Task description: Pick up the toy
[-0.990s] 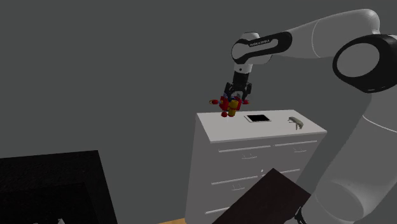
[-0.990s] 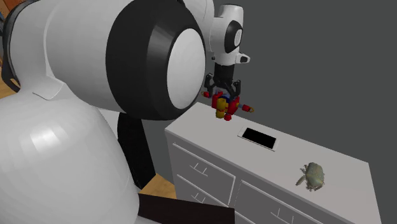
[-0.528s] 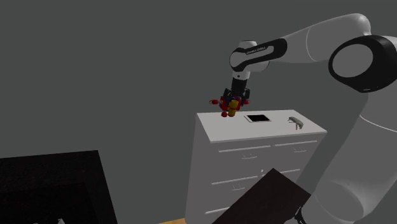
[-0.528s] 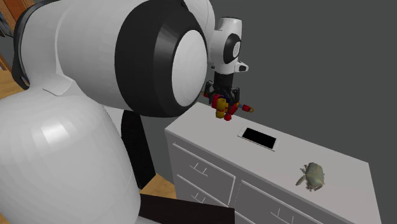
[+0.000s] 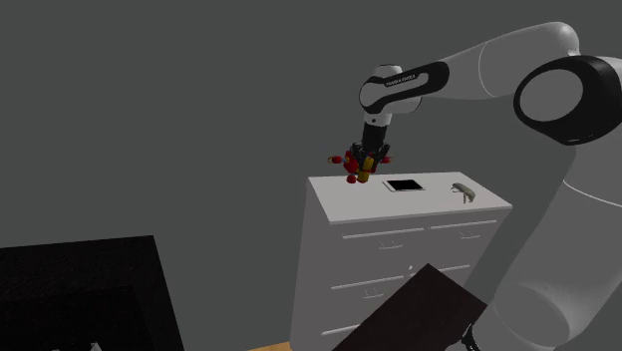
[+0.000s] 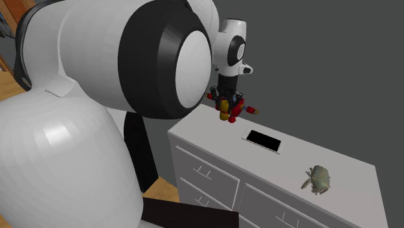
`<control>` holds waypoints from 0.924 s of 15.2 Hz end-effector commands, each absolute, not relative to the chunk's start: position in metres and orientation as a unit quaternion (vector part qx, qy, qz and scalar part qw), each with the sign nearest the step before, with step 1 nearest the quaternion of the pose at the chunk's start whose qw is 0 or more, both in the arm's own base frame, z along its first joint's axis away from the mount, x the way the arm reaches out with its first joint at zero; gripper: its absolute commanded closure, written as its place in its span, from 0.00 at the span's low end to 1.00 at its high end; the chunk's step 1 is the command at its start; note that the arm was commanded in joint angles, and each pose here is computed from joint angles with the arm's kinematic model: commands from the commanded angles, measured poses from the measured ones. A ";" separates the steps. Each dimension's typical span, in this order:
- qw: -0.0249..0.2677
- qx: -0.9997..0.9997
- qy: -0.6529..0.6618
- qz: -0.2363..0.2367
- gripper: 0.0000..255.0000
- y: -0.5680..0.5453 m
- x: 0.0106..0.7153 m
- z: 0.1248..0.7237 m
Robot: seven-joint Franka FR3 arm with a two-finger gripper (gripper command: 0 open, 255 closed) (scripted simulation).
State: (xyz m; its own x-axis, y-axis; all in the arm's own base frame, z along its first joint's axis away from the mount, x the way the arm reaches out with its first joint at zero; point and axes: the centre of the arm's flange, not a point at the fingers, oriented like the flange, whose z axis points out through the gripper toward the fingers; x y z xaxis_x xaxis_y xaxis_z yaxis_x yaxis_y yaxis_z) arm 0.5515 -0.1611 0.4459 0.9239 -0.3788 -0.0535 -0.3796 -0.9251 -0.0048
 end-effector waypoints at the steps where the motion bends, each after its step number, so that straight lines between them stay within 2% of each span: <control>1: 0.008 -0.981 0.193 0.027 1.00 -0.161 0.552 0.445; 14: 0.008 -0.981 0.193 0.027 1.00 -0.161 0.552 0.503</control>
